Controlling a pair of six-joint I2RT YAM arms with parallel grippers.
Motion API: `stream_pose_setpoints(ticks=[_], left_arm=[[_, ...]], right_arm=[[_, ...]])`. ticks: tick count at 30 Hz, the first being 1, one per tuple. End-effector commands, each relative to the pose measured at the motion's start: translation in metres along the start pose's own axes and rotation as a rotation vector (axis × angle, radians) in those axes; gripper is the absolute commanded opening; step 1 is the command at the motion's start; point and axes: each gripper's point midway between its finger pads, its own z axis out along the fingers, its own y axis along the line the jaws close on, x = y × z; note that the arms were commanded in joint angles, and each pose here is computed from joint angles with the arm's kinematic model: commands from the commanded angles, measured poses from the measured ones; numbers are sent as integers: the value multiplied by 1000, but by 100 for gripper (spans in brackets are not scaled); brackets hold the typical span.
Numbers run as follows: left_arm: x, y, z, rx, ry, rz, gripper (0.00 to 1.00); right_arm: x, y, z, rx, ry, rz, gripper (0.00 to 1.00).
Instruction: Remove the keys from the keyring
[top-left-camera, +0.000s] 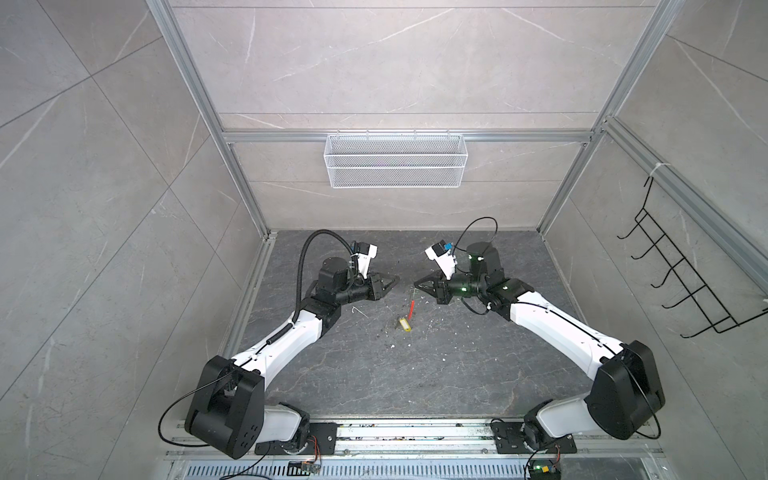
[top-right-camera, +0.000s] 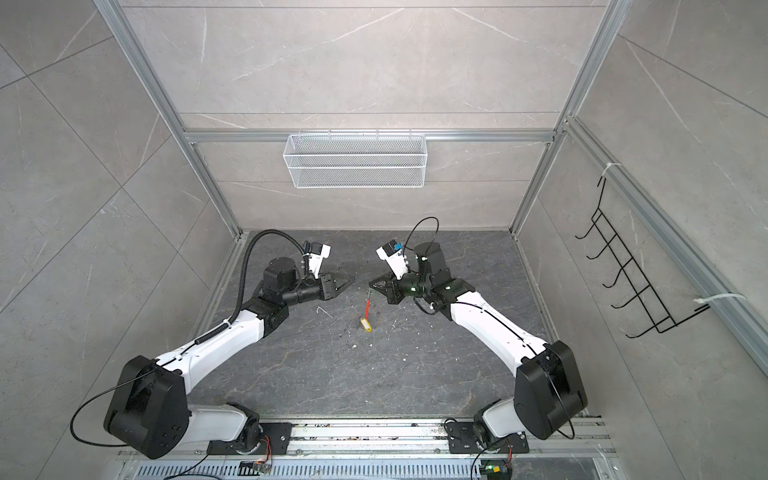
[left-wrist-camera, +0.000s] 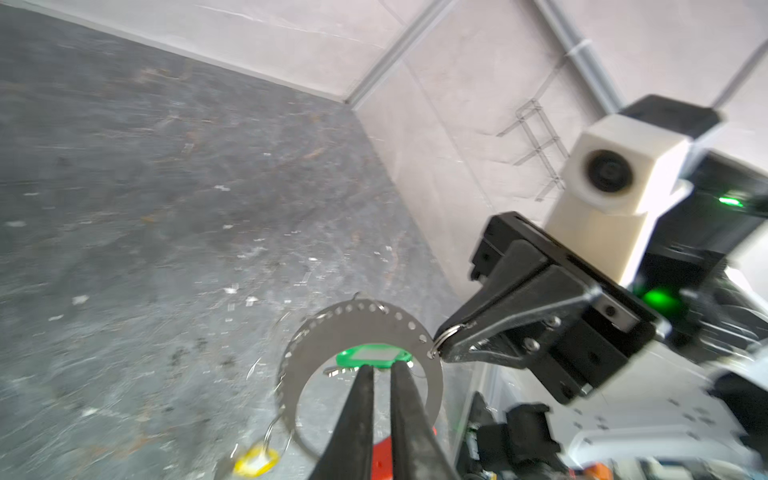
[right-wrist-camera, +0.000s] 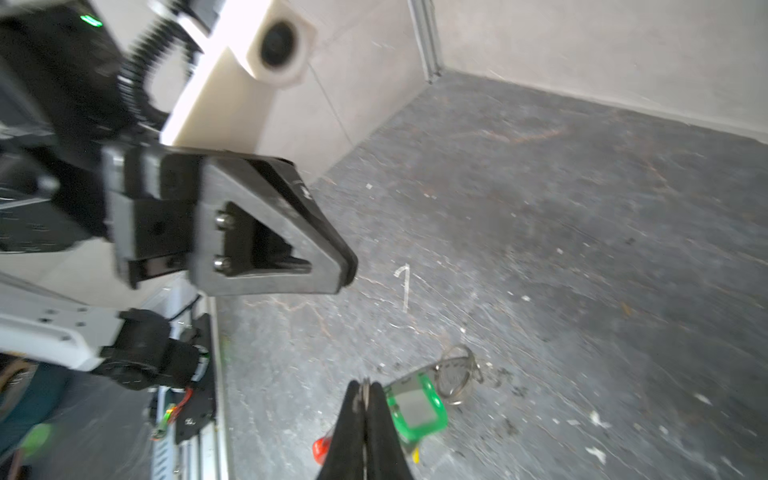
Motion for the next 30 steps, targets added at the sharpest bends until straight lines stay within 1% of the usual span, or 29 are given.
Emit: stream_pose_setpoints(ticks=[1, 4, 5, 8, 9, 14, 16, 19, 30], left_arm=[[-12, -55, -13, 203, -41, 154, 10], [-9, -71, -18, 260, -48, 207, 10], [-7, -77, -19, 280, -42, 222, 11], [-2, -89, -19, 324, -18, 245, 22], [0, -92, -18, 339, -11, 251, 22], [6, -108, -20, 406, 15, 276, 23], [7, -111, -21, 410, 16, 286, 23], [7, -115, -21, 419, 17, 294, 20], [1, -135, -24, 465, 0, 342, 20]], right_arm=[[-18, 42, -18, -194, -76, -44, 0], [-21, 49, -26, -226, -103, -42, 0], [-23, 53, -28, -243, -110, -41, 0], [-28, 61, -34, -283, -132, -43, 0], [-30, 64, -36, -290, -140, -47, 0], [-37, 73, -44, -303, -162, -59, 0], [-40, 76, -47, -308, -169, -63, 0], [-42, 79, -49, -315, -176, -64, 0], [-43, 82, -51, -330, -185, -46, 0]])
